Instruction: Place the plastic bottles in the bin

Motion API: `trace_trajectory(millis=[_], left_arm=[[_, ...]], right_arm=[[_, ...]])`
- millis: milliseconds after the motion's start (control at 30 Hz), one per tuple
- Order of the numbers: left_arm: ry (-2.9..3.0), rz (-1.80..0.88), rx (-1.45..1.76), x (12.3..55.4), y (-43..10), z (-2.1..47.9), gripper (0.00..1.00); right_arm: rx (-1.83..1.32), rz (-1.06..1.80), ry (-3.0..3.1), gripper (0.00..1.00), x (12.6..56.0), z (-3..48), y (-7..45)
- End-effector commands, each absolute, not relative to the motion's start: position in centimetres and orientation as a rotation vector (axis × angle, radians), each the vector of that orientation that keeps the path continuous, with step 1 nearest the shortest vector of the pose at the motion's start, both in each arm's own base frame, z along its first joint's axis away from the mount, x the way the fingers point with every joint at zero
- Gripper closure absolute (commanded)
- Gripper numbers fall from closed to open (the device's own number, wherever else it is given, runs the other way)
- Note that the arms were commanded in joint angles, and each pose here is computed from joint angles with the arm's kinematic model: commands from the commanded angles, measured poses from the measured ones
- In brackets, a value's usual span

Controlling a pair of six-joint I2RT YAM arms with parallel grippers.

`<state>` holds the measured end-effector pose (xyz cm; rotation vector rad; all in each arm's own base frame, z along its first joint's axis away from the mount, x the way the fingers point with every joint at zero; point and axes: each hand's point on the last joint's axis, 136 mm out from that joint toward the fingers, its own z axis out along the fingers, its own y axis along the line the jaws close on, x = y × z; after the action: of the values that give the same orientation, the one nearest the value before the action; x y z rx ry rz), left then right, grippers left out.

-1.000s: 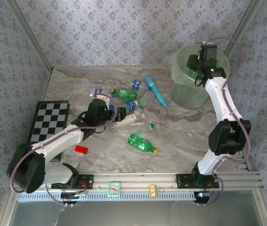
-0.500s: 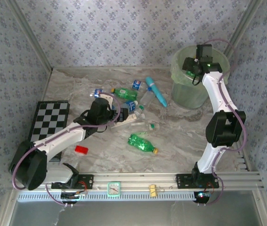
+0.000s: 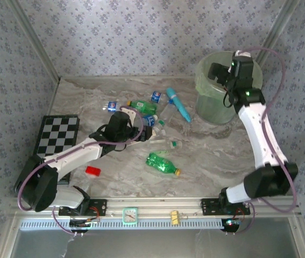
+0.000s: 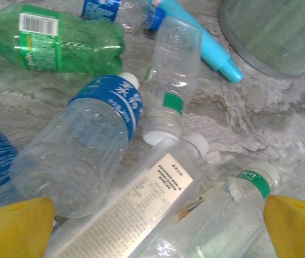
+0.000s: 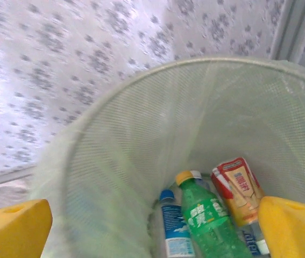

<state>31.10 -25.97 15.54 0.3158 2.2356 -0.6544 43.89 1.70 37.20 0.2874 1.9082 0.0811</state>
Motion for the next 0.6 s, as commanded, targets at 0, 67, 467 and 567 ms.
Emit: trace_trajectory(millis=[0,67,467,567], left_arm=[[2.194,-0.695,0.397,30.9,-27.7,16.9,0.04],[2.201,-0.726,0.426,30.4,-28.3,16.7,0.04],[2.308,-0.879,0.699,24.5,-31.8,14.5,0.05],[2.36,-0.886,0.791,22.7,-32.5,13.5,0.05]], right_arm=[[0.234,0.178,1.789,0.0,41.7,39.3,4.3],[0.195,0.237,1.78,0.0,39.8,38.8,6.3],[0.092,0.425,1.882,0.0,34.1,27.5,14.6],[0.102,0.4,1.92,0.0,34.1,25.7,14.6]])
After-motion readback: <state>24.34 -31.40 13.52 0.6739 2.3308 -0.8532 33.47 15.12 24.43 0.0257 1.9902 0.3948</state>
